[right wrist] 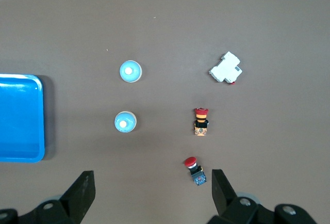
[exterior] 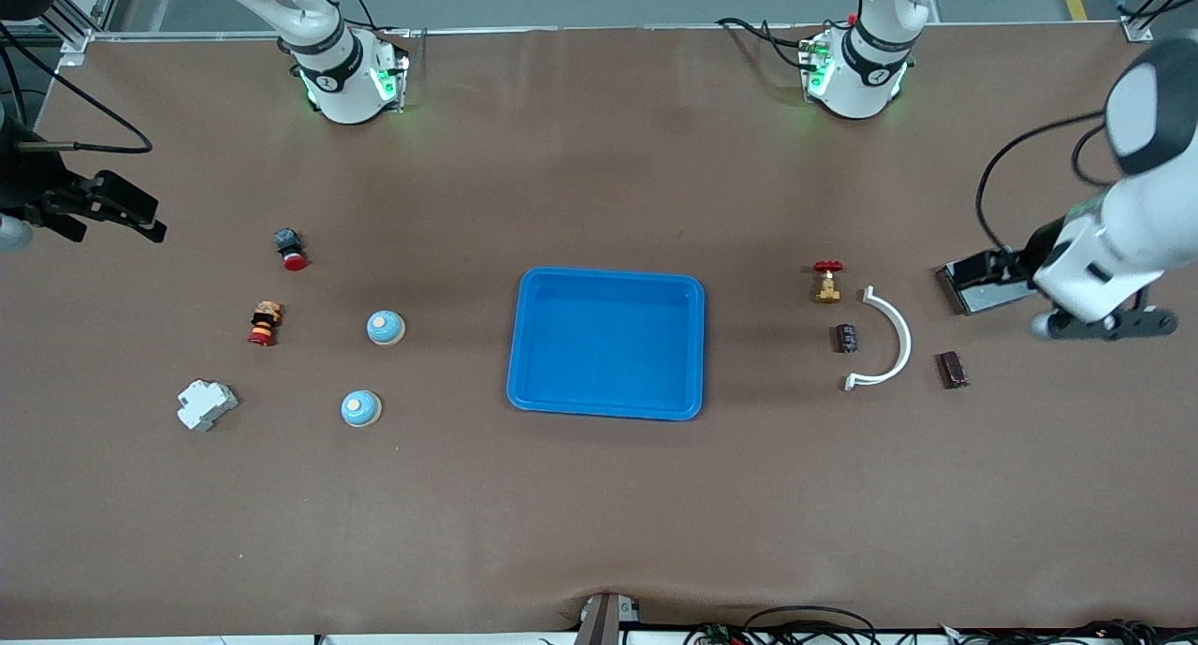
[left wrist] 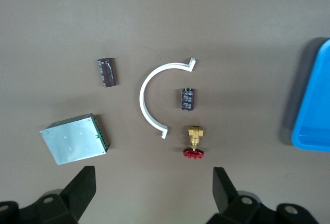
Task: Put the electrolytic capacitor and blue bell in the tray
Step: 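Reach the left gripper to a capacitor while the right gripper reaches a bell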
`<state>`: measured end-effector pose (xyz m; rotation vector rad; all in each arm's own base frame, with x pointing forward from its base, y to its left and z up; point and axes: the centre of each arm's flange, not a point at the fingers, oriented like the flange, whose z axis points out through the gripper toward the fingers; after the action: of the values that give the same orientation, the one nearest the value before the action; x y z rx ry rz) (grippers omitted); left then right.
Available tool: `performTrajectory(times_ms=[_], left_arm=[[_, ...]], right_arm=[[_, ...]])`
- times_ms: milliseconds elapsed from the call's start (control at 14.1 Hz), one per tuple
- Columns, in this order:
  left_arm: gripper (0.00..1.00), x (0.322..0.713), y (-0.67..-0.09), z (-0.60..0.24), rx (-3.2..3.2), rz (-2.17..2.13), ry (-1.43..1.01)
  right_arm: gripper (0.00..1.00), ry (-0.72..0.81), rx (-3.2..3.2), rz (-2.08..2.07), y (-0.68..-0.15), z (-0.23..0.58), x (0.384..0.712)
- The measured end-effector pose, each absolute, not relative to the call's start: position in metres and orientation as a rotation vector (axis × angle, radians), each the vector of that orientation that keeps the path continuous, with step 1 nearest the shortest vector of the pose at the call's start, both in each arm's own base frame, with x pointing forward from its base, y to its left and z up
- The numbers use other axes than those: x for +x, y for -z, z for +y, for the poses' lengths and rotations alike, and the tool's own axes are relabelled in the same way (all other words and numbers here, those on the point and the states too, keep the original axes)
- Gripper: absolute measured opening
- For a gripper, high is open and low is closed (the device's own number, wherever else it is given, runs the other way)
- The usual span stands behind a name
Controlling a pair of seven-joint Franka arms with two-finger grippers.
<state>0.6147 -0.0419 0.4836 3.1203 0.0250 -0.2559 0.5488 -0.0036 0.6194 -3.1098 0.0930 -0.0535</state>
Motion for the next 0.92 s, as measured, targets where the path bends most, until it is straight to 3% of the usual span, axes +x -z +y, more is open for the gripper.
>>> performTrajectory(times_ms=[283,708,920], left_arm=[[1.0,0.652,-0.418,-0.035,3.116,0.048,0.308],[1.0,0.677,-0.316,0.081,3.148,0.14,0.292],[1.0,0.677,-0.289,0.095,3.143,0.163,0.297]], right_arm=[[1.0,-0.01,-3.109,0.148,-0.591,0.016,0.548],[1.0,0.013,-3.11,0.138,-0.475,0.067,0.536],[1.0,0.068,-3.102,0.164,-0.427,0.085,0.526]])
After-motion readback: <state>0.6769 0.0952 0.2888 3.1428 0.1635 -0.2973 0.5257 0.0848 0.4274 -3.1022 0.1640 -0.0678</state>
